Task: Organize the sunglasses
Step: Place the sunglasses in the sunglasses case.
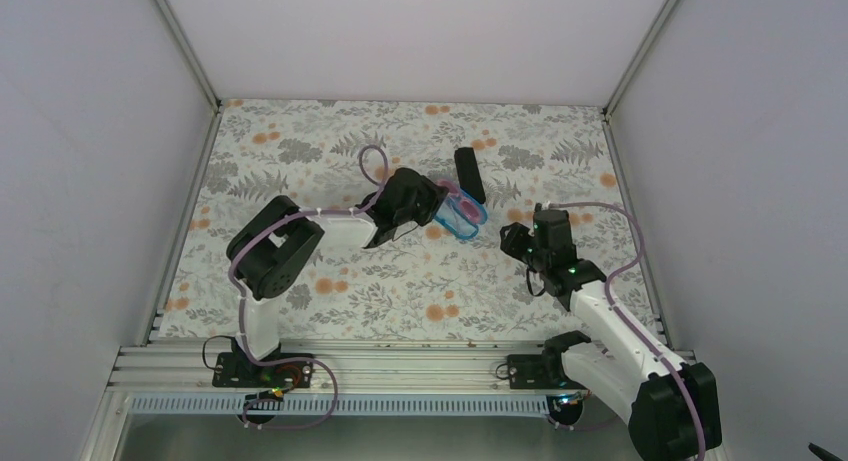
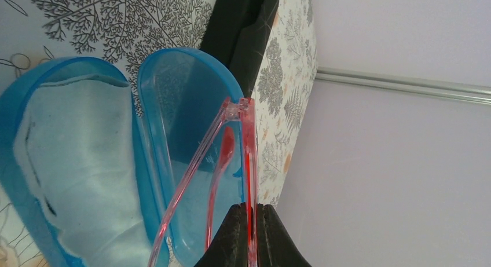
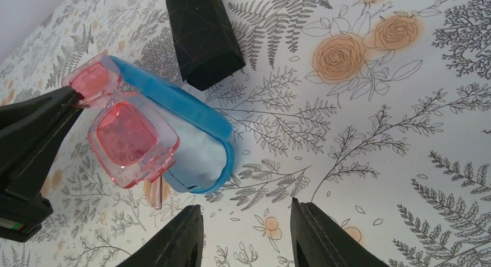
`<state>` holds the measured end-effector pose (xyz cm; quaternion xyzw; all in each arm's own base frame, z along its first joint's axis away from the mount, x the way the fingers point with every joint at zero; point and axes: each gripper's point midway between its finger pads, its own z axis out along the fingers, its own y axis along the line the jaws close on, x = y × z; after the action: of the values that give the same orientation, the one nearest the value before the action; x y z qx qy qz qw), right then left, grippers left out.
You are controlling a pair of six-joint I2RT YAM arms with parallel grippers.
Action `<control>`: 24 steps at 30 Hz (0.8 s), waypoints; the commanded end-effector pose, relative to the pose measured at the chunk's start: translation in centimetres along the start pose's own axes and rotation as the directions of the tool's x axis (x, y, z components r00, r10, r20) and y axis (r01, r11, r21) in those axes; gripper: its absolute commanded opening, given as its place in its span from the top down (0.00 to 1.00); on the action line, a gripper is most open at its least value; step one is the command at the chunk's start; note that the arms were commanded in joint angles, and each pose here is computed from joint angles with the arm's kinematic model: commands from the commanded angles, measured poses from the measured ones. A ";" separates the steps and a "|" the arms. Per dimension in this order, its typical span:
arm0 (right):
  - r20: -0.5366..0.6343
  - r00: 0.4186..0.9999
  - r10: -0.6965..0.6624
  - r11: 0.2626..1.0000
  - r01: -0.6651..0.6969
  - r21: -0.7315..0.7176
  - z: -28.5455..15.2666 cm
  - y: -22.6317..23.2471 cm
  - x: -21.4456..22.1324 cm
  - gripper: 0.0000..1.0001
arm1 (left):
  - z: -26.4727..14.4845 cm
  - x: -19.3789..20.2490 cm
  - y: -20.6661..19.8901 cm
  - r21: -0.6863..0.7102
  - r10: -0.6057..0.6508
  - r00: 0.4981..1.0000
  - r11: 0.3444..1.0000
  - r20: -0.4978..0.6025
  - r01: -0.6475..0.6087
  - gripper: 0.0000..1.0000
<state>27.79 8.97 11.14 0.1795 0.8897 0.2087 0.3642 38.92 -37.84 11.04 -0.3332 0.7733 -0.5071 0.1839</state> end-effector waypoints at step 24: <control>0.000 1.000 -0.015 1.000 0.015 -0.009 0.5 -0.3 0.4 0.57 | -1.3 1.0 1.1 0.133 0.014 0.999 0.991 0.035 -0.019 0.98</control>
<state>27.70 8.97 10.87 0.1788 0.8910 0.2078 0.3618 36.99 -37.48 7.96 -0.3299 0.7608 -0.5222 0.1991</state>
